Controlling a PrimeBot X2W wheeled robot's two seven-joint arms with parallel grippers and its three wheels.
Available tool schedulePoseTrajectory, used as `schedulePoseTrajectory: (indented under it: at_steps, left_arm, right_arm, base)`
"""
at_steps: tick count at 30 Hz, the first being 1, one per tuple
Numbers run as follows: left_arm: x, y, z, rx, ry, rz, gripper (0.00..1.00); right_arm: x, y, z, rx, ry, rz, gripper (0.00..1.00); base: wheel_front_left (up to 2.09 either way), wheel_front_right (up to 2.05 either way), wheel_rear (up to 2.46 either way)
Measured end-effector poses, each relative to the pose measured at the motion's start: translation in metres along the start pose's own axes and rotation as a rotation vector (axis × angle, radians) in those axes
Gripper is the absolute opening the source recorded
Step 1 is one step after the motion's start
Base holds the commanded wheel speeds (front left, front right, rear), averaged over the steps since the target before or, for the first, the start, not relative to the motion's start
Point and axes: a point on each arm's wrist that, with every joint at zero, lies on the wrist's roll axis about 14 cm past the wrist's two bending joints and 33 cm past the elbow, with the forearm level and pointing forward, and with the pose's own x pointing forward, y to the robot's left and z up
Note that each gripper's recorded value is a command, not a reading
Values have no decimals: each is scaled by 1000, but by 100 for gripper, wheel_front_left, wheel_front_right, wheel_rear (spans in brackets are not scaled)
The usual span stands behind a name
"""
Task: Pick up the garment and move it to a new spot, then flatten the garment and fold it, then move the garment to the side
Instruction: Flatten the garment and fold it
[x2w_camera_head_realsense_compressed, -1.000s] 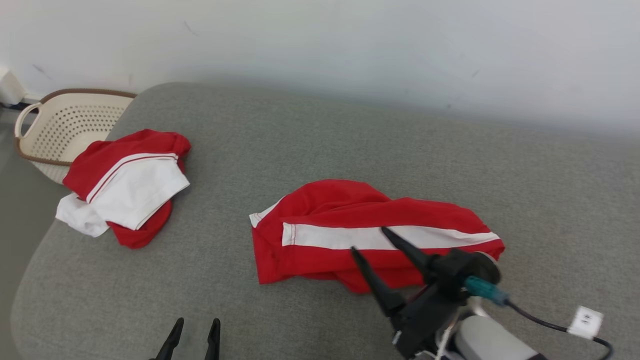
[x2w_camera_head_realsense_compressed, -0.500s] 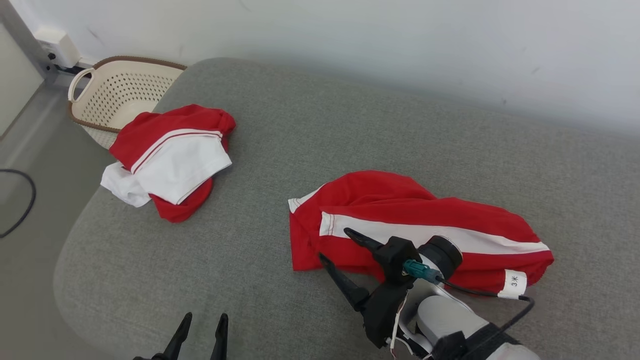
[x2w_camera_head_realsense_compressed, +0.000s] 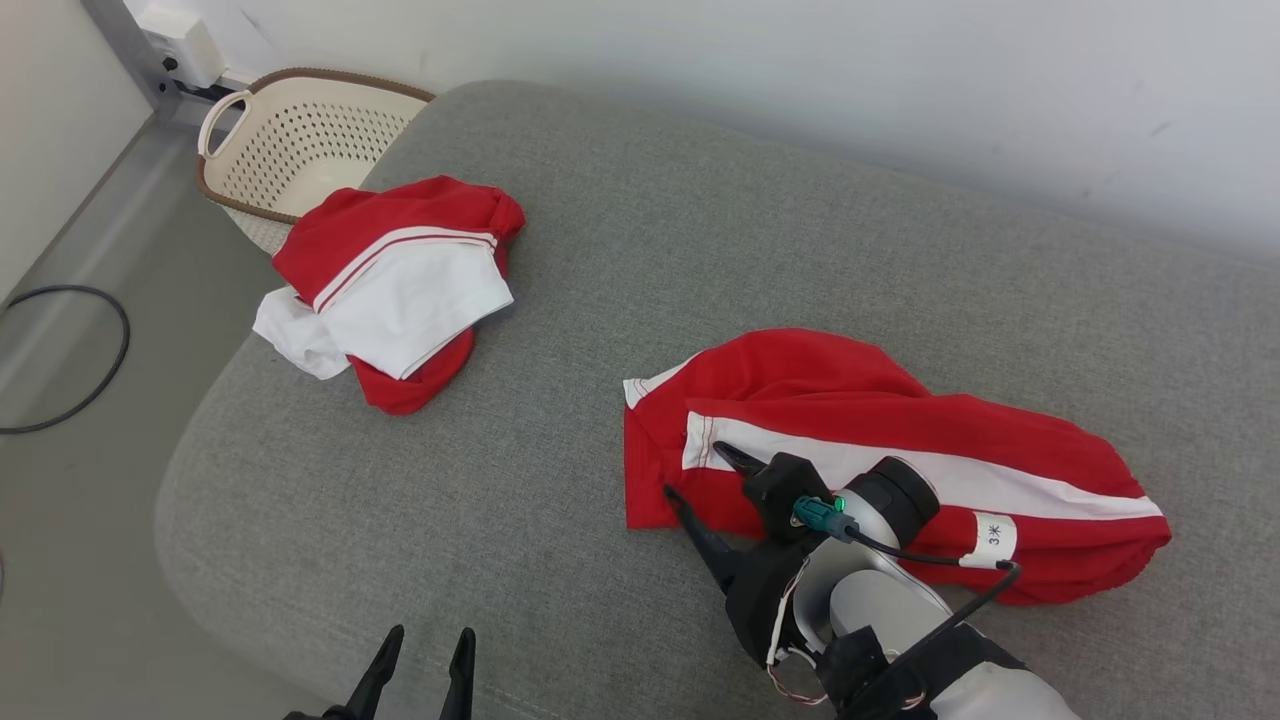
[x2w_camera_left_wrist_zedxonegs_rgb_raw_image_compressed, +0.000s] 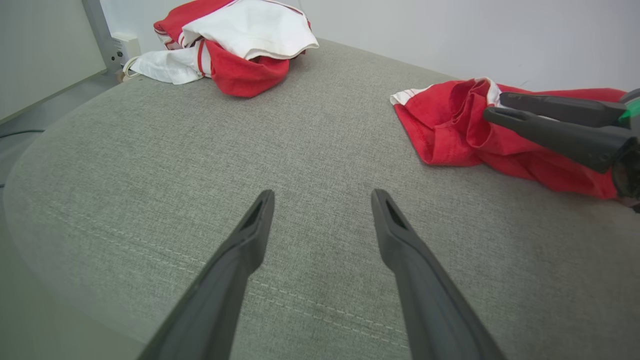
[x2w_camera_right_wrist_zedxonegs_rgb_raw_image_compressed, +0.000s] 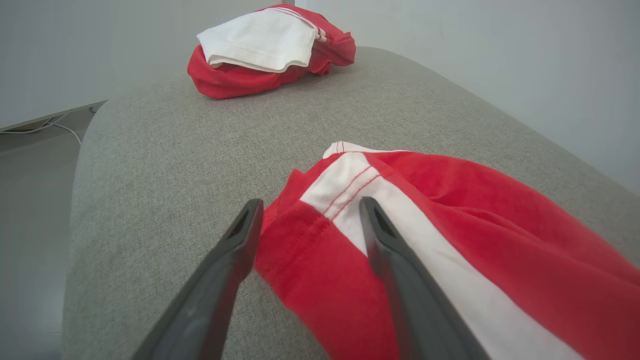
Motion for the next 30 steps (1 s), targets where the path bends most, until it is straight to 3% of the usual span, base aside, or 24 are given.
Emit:
schedulePoseTrajectory:
  at_steps: [1,2,3,18,19,20,30]
  left_arm:
    - [0,3,0,0,2,11,100]
    - [0,4,0,0,1,13,100]
    - [0,4,0,1,1,15,100]
    - [2,7,0,6,3,26,100]
    - [2,7,1,6,2,25,100]
    - [2,7,1,5,1,25,100]
    - [-1,4,-1,4,7,15,100]
  right_arm:
    - [2,-2,-3,1,10,-6,33]
    - [4,-2,-4,-1,14,-7,8]
    - [5,-3,-4,6,12,-9,0]
    - [15,-10,21,51,-86,-42,0]
    - [14,-14,23,47,-90,-53,33]
    - [13,-16,21,51,-88,-66,100]
    - [10,-17,-2,39,-15,-76,100]
  base:
    - [0,0,0]
    - [0,0,0]
    - [0,0,0]
    - [0,0,0]
    - [0,0,0]
    - [0,0,0]
    - [0,0,0]
